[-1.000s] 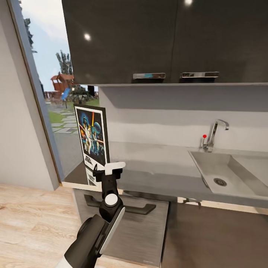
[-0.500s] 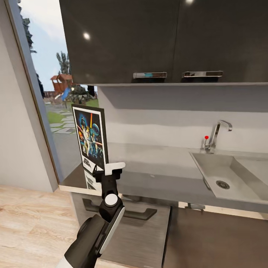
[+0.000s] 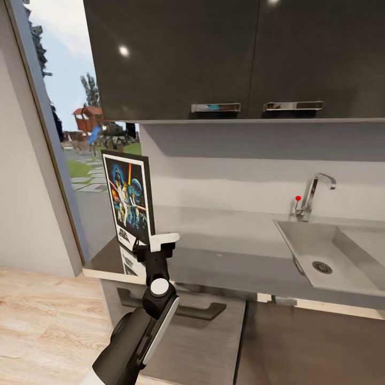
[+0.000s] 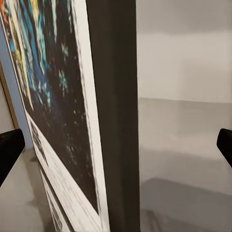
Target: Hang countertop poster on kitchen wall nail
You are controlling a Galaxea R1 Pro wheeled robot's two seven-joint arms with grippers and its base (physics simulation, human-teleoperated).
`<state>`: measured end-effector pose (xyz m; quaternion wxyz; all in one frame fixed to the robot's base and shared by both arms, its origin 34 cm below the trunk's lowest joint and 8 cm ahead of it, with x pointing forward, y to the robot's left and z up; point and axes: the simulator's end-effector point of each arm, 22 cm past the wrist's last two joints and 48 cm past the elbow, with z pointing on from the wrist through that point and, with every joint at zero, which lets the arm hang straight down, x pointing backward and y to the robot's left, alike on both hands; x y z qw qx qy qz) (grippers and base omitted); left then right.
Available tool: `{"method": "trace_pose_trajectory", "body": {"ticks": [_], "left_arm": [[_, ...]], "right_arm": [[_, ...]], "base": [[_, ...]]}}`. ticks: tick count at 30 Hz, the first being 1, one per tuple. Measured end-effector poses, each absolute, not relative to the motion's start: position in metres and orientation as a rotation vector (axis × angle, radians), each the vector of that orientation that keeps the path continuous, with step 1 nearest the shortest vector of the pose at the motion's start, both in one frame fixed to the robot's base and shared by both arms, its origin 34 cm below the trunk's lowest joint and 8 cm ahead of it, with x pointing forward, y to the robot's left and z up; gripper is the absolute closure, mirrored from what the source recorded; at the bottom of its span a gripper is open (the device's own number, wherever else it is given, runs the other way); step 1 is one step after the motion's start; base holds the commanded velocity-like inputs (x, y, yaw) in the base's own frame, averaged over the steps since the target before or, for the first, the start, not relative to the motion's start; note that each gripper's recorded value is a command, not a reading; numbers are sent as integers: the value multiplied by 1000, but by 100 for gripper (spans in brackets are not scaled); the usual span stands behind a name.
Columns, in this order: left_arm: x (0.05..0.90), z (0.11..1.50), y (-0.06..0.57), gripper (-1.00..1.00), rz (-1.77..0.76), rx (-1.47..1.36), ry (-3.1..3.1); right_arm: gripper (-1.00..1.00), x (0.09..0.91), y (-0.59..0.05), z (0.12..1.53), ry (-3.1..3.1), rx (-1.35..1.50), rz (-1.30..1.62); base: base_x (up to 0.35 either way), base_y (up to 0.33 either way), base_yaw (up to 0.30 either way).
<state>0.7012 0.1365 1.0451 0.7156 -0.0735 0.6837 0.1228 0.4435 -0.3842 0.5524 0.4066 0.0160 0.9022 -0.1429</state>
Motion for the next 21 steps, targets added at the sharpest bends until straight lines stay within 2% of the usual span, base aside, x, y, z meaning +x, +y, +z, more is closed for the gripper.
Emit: {"method": "trace_pose_trajectory", "body": {"ticks": [21], "left_arm": [[694,1034,164,-100,393,-256,1521]], "right_arm": [[-100,444,-384,553,2275,36,-360]], "base": [[3,0,0]]}}
